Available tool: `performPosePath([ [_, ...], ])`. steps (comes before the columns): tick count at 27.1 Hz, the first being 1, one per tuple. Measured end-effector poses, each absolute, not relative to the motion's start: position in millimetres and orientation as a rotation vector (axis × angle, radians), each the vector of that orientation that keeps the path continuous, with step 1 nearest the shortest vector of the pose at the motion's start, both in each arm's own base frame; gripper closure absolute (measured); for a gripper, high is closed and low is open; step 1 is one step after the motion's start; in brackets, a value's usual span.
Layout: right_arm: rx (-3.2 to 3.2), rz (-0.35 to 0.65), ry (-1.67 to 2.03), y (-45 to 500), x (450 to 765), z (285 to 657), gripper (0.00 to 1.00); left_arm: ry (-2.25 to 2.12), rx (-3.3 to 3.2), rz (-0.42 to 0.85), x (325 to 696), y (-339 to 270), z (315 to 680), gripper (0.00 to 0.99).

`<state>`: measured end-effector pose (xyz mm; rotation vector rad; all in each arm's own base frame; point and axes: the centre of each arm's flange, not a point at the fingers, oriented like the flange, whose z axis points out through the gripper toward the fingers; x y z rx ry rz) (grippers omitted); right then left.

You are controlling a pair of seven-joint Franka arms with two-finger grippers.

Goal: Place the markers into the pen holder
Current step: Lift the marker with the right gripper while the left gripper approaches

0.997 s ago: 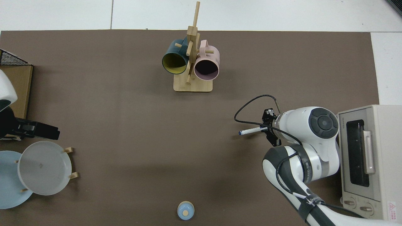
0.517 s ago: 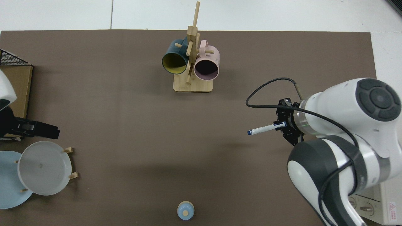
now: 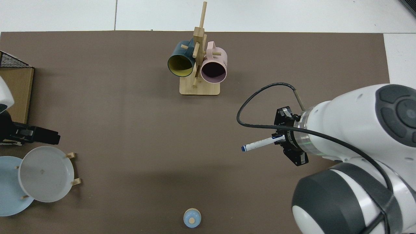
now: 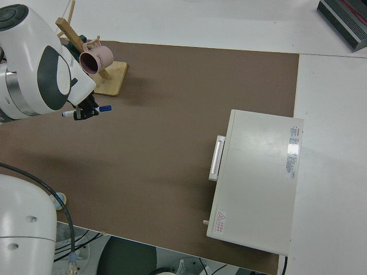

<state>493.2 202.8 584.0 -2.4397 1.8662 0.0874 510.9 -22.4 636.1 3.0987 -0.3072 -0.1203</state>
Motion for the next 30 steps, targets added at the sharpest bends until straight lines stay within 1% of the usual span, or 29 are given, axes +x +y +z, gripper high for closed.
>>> performPosePath([
  [5,-2.385,0.14,1.859,222,484,592,0.83,-0.315,3.098,-0.116,510,-24,637,0.0],
  [10,-2.335,0.133,1.851,247,477,598,0.83,-0.389,3.09,-0.115,509,-40,637,0.0],
  [17,-2.35,0.133,1.812,283,460,598,0.83,-0.744,3.029,-0.116,500,-107,637,0.0],
  [21,-2.385,0.143,1.79,298,454,591,0.83,-0.951,2.965,-0.107,492,-140,638,0.0],
  [25,-2.415,0.15,1.786,312,451,580,0.83,-1.1,2.833,-0.05,489,-161,641,0.004],
  [30,-2.442,0.135,1.769,328,448,570,0.83,-1.289,2.67,0.053,492,-167,646,0.004],
])
